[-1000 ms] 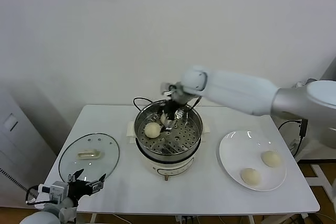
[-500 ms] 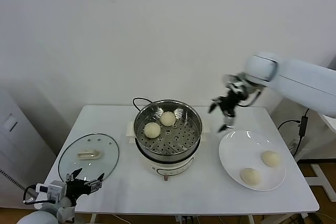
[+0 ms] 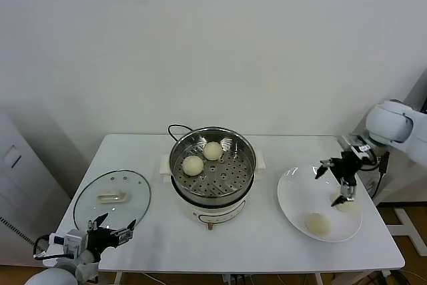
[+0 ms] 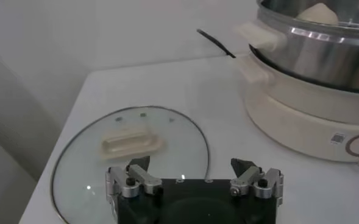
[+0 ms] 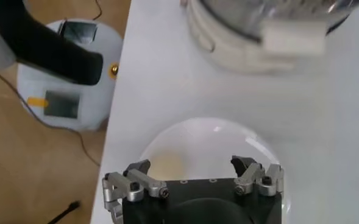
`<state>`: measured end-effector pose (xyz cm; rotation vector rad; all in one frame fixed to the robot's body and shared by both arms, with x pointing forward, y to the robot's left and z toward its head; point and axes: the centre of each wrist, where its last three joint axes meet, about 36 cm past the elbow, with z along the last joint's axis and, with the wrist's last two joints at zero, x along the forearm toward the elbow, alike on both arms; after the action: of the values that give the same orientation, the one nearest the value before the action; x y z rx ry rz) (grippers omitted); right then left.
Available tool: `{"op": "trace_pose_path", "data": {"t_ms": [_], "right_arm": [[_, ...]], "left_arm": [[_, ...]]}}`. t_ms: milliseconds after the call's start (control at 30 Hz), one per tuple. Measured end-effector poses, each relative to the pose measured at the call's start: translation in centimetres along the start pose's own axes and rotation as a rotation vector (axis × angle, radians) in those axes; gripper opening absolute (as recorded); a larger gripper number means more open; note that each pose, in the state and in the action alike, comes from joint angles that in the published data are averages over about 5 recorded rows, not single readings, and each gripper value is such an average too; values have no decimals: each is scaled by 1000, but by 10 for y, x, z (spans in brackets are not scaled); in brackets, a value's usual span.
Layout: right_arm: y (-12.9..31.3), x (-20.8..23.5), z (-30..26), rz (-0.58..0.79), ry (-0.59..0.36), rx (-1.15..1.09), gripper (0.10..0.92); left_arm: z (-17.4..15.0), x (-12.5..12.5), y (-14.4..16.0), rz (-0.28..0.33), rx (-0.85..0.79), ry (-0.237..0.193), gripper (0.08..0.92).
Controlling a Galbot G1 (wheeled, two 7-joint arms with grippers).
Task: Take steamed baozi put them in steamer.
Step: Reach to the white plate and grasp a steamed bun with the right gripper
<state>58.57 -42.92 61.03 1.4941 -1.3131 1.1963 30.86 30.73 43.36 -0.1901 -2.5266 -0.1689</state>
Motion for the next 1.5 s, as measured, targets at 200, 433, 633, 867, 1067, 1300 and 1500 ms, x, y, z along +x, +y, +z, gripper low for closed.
{"op": "trace_pose_path", "data": {"t_ms": [200,433,633,867,1067,1300,1500], "right_arm": [[7,-26,16,-10,10,-1,823],[8,-59,30,-29,22,0,823],[7,-83,40,-40,27,-9,823],[6,-104,47,-49,24,-26,812],[5,-119,49,-52,15,-39,749],[5,-135,49,-53,-2,-56,685],[5,-143,50,-61,-15,-72,576]], "left_arm": [[0,-1,1,-1,-3,2,823],[1,-2,0,0,-2,7,823],[1,-3,0,1,-2,9,823],[2,-4,0,1,-1,13,823],[4,-4,0,0,-1,17,823],[6,-3,0,0,-1,22,823],[6,-3,-1,0,0,24,823]]}}
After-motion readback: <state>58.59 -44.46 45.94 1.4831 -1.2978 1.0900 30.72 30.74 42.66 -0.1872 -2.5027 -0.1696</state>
